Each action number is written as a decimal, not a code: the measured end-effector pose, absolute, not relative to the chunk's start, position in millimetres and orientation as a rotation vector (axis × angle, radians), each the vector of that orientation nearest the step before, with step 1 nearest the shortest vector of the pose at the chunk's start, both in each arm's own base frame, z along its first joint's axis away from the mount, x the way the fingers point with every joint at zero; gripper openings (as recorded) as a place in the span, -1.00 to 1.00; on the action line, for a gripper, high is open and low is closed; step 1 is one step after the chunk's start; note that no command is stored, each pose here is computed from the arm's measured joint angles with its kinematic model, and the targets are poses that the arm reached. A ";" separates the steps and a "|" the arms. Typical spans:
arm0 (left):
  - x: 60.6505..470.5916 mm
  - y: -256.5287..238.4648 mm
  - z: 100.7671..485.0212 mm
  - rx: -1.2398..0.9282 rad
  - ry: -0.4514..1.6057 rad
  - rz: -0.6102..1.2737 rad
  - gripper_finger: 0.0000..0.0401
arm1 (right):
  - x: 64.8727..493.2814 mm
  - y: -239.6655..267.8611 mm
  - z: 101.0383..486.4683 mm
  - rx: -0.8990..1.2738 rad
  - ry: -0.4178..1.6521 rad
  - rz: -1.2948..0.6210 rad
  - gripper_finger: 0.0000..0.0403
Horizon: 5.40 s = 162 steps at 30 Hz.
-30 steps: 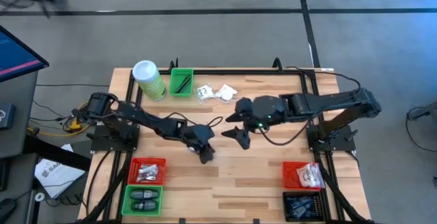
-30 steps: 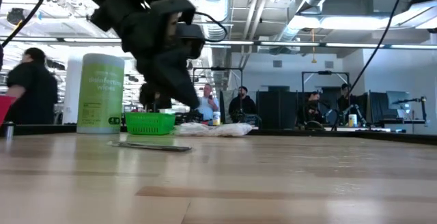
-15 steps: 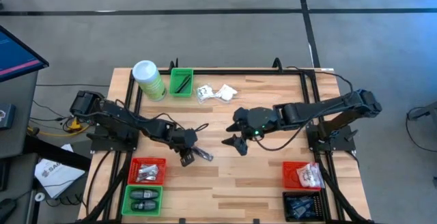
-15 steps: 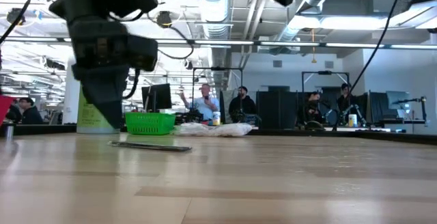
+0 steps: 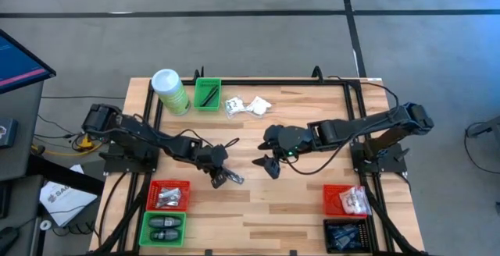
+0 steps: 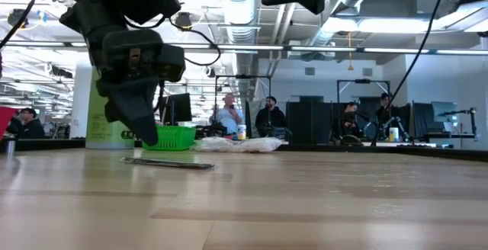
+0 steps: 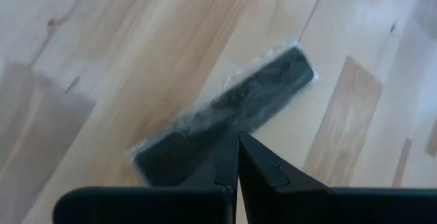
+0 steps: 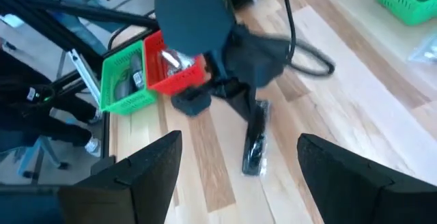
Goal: Pick & Place Travel size toiletries
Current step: Put the black comb into the top green bin
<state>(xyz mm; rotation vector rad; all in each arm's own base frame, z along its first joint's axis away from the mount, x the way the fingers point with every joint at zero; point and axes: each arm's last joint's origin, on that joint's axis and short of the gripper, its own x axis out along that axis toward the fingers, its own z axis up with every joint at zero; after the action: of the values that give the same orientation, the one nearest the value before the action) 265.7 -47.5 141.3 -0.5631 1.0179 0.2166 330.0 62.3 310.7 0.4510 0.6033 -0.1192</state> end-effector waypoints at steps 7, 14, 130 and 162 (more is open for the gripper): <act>271.5 -51.2 126.8 -0.584 1.045 0.203 -1.00 | 323.4 77.9 285.3 0.497 0.573 -0.107 0.39; 281.9 -53.5 119.3 -0.630 0.996 0.173 -1.00 | 314.3 80.5 262.9 0.539 0.602 -0.143 0.39; 301.4 -65.0 101.2 -0.410 1.010 0.075 -1.00 | 326.1 11.1 139.8 0.421 0.669 0.045 0.39; 302.4 -58.2 100.7 -0.346 1.007 0.043 -1.00 | 350.3 22.8 117.7 0.471 0.818 0.133 0.39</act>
<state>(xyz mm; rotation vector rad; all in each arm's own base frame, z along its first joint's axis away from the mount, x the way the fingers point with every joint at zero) 302.4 -58.2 100.7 -0.3459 1.0066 0.0430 350.3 22.8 117.7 0.4708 0.8177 0.1331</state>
